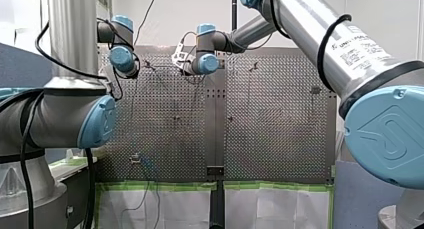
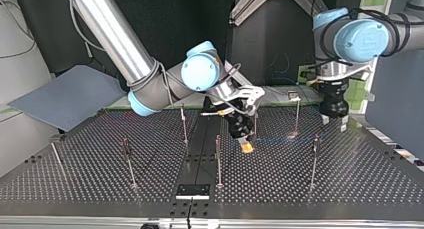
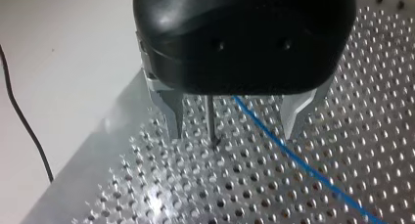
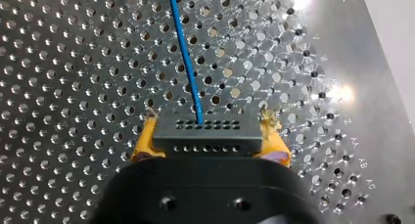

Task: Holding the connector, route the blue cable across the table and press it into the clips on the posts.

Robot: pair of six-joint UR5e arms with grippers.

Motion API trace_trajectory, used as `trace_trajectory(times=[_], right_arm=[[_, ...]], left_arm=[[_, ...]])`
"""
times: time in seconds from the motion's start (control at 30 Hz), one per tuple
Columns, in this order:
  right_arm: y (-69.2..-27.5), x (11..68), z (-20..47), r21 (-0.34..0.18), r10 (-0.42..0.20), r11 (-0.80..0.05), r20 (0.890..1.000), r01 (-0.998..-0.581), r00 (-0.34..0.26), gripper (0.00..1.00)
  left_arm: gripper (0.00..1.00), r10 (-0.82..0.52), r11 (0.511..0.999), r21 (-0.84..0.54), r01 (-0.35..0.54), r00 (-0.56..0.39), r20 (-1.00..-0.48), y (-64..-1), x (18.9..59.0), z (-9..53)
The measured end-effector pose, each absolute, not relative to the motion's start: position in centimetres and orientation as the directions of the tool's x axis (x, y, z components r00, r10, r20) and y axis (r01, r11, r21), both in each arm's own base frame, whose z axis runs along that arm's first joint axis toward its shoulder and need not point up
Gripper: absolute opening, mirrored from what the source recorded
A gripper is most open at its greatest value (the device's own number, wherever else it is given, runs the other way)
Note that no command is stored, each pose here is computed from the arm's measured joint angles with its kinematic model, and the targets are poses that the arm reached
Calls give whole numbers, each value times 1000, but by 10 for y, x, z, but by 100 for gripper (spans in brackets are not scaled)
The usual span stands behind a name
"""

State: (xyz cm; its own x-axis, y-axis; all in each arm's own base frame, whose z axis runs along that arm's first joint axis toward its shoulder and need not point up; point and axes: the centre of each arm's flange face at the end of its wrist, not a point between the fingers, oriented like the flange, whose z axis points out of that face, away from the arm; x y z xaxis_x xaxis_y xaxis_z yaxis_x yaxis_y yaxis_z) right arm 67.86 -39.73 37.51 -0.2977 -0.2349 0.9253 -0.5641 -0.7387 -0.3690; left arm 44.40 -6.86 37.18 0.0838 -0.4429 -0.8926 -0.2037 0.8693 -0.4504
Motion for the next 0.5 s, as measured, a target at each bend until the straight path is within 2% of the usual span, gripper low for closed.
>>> trace_trajectory(times=[0.5], right_arm=[[-401,677,371,-370,-237,-729,926,-575,-295,0]], left_arm=[[98,-374,924,-372,-82,-5,-927,-98,411,400]])
